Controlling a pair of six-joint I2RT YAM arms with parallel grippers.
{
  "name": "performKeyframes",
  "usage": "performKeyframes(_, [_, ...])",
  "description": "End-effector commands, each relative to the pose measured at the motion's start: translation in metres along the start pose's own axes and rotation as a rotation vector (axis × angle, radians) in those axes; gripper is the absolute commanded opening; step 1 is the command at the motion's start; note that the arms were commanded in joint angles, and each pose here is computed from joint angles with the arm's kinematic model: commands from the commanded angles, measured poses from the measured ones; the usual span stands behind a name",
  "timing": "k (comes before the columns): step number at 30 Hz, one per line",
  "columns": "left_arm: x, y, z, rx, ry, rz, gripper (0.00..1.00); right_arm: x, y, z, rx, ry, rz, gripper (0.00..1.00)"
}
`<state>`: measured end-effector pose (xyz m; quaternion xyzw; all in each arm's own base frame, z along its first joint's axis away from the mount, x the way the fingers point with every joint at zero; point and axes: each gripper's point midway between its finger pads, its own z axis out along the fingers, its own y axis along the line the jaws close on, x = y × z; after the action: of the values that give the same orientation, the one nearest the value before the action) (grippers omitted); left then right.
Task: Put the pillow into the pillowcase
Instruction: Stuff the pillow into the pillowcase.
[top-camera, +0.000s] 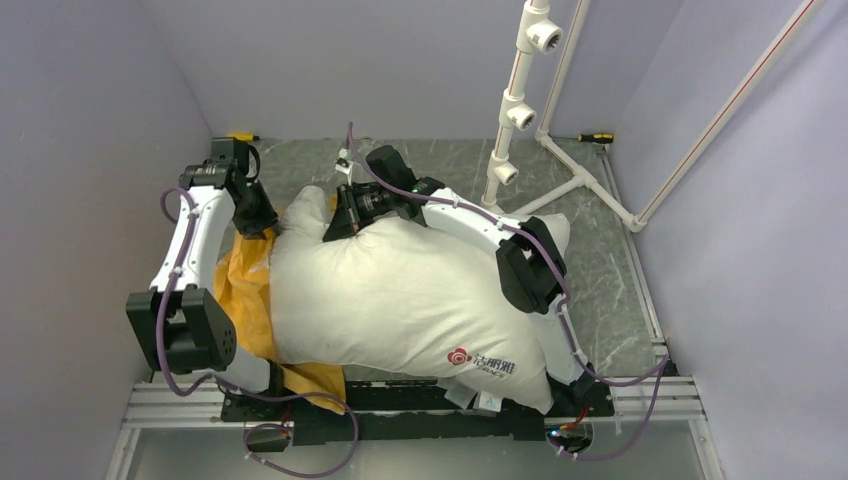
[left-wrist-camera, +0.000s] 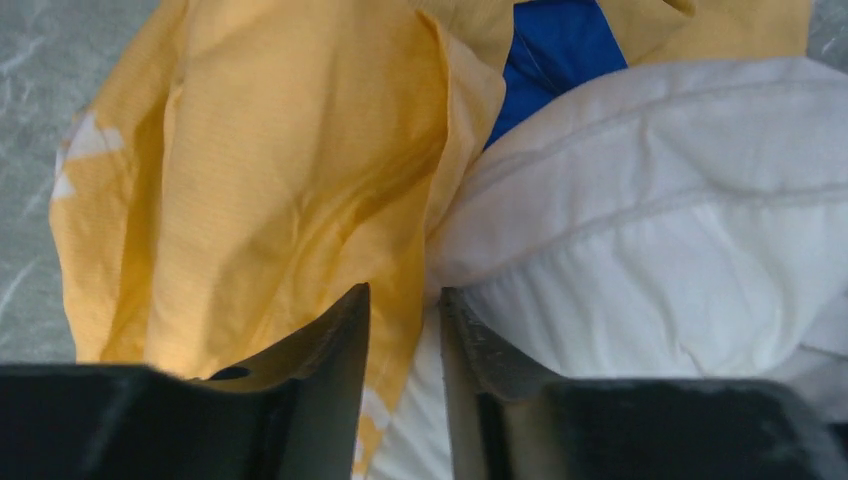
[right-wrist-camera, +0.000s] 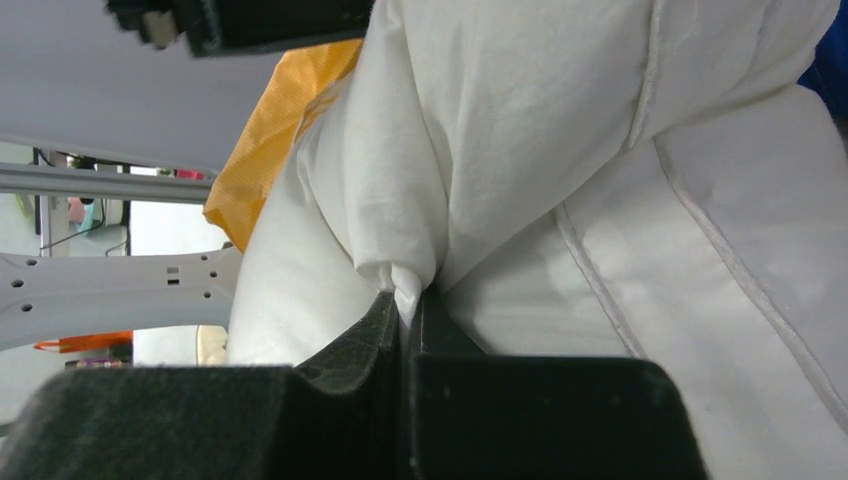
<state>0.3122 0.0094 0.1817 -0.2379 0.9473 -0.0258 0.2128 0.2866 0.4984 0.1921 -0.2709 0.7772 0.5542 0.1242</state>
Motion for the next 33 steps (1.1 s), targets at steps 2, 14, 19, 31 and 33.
performKeyframes(2, [-0.021,-0.007,0.02,0.032,-0.032,0.001,0.23,0.03,0.014,-0.008,-0.041,0.119,0.07,0.0])
performKeyframes(14, [-0.061,-0.034,-0.051,0.211,-0.264,0.083,0.0,-0.009,0.039,-0.032,-0.107,0.032,0.003,0.0])
performKeyframes(19, [-0.08,-0.094,-0.115,0.531,-0.394,0.077,0.0,-0.027,0.077,-0.046,-0.201,-0.019,-0.076,0.0])
performKeyframes(31, [-0.105,-0.148,-0.156,0.507,-0.509,0.108,0.0,-0.049,0.163,-0.093,-0.363,-0.108,-0.367,0.0])
performKeyframes(33, [-0.115,-0.126,-0.15,0.383,-0.548,0.035,0.0,-0.045,0.163,-0.097,-0.341,-0.114,-0.358,0.0])
